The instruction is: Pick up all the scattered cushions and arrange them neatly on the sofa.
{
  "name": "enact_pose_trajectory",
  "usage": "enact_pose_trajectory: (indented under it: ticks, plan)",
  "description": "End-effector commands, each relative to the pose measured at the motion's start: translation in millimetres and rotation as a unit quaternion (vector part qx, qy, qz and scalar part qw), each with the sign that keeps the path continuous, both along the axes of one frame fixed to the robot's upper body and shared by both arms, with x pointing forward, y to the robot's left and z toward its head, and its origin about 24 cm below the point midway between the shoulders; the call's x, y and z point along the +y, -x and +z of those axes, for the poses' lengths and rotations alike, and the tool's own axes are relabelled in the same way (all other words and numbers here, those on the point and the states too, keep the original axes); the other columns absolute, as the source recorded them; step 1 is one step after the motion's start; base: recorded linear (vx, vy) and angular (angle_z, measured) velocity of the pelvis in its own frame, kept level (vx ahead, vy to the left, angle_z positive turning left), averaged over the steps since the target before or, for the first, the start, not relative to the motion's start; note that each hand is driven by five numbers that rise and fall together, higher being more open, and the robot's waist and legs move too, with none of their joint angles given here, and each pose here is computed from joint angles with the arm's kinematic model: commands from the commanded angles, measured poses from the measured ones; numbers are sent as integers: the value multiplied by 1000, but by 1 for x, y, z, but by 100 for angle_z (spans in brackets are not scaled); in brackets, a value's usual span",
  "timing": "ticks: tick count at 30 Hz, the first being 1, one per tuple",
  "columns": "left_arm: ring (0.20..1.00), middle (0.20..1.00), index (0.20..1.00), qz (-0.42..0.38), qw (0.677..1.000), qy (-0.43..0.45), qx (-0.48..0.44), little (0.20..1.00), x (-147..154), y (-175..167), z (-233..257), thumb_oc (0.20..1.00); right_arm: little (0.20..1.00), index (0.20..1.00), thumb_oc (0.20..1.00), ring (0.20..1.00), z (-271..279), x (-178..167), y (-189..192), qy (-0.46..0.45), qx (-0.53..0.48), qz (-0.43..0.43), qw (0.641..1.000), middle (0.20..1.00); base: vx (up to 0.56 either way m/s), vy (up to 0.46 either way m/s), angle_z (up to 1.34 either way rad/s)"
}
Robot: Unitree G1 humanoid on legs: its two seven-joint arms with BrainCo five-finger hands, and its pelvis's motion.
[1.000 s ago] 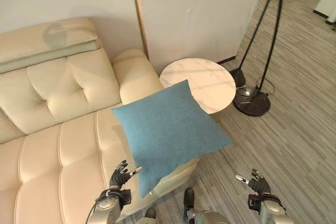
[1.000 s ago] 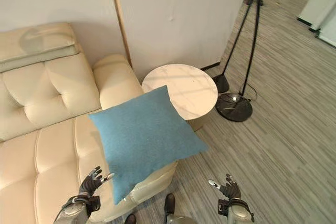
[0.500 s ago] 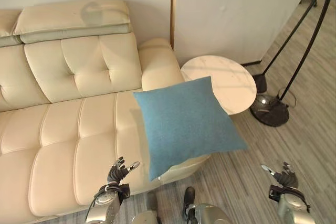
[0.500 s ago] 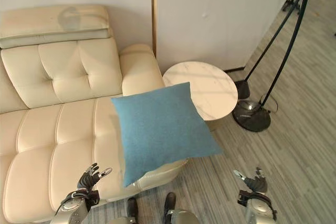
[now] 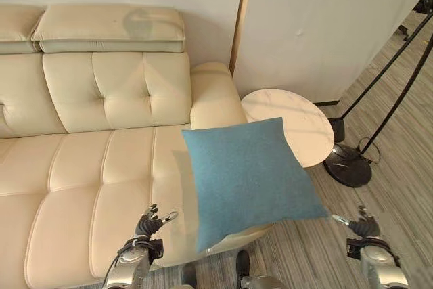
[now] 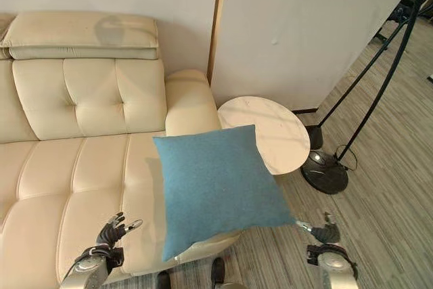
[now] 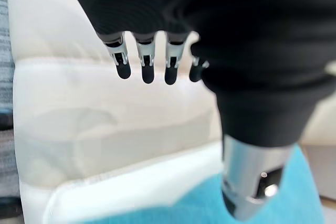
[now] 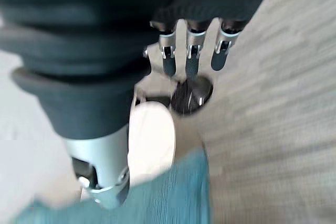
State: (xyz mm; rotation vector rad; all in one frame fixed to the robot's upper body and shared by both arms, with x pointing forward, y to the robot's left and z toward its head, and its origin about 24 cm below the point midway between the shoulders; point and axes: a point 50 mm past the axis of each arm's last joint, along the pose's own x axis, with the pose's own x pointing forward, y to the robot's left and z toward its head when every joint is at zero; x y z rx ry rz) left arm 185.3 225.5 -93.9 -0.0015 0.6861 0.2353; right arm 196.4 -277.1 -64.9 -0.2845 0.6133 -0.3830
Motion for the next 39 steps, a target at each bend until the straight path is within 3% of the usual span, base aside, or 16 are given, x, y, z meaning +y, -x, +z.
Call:
enact_pose_trajectory:
  ticks: [1,11,22,23,24,27,30,35,39]
  plan:
    - [1000,1000,1000,-43,998,-1,-49,1000,-15,-30,16,1000,1000,1000,1000,1000,28,14,-33,4,-76,48,996,1000,50,-71,-4]
    - [1000,1000,1000,-103,988,35,-111,1000,-82,-88,45,1000,1000,1000,1000,1000,72,115,-84,-122,-207,167,956,1000,-99,-63,-1]
    - [1000,1000,1000,-112,981,115,-113,1000,-122,-92,47,1000,1000,1000,1000,1000,49,187,-74,-315,-151,202,915,1000,-46,-15,2]
    - [802,802,802,-112,977,137,-122,802,-127,-95,52,802,460,460,460,460,50,193,-75,-349,-153,198,903,460,-62,-20,20]
    - [200,200,200,-107,973,157,-132,200,-130,-98,56,200,200,200,200,200,50,195,-76,-368,-157,197,895,200,-46,-6,22]
    - [200,200,200,-76,942,280,-171,200,-144,-102,73,200,200,200,200,200,52,193,-77,-480,-194,125,846,200,-31,15,6]
    - [200,200,200,-73,917,345,-189,200,-152,-103,82,200,200,200,200,200,52,193,-79,-534,-209,89,814,200,-2,7,1]
    - [200,200,200,-84,884,406,-216,200,-158,-94,95,200,200,200,200,200,67,196,-75,-551,-235,123,791,200,22,35,0]
    - [200,200,200,-100,877,409,-231,200,-140,-70,96,200,200,200,200,200,83,184,-61,-546,-268,165,776,200,95,62,-2]
